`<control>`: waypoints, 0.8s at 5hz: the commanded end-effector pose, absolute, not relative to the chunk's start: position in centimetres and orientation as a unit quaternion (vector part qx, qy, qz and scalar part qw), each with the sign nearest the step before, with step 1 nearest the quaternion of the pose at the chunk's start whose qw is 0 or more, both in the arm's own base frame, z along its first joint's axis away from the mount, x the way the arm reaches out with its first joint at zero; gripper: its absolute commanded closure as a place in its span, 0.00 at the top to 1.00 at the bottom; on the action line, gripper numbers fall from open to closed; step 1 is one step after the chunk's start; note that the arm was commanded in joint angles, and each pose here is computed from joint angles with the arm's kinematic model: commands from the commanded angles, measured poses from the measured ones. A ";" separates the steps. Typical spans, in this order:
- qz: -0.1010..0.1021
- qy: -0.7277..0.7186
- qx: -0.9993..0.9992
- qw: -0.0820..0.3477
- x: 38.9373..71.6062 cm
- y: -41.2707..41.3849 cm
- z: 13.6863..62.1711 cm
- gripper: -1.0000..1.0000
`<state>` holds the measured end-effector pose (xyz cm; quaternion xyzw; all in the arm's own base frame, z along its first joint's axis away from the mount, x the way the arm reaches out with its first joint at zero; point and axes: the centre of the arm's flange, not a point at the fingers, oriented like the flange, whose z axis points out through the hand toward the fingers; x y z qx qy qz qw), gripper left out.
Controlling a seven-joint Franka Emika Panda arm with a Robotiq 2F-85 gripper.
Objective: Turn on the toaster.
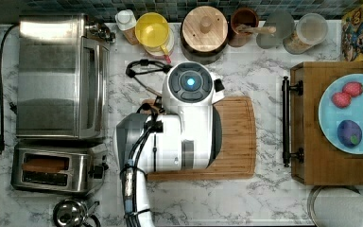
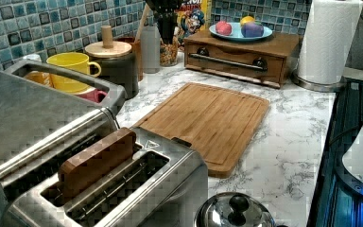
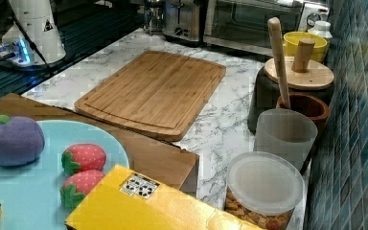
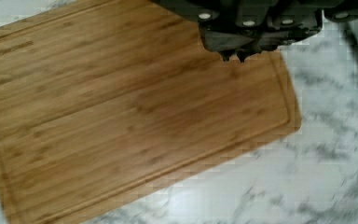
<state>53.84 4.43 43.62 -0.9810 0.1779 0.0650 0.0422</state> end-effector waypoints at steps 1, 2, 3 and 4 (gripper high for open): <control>0.026 0.054 -0.994 0.095 47.7 13.5 45.1 0.00; 0.056 0.012 -0.994 0.098 46.4 15.4 43.7 0.00; 0.058 -0.018 -0.993 0.098 44.6 17.6 43.3 0.00; 0.071 -0.041 -0.992 0.101 42.9 19.2 42.8 0.00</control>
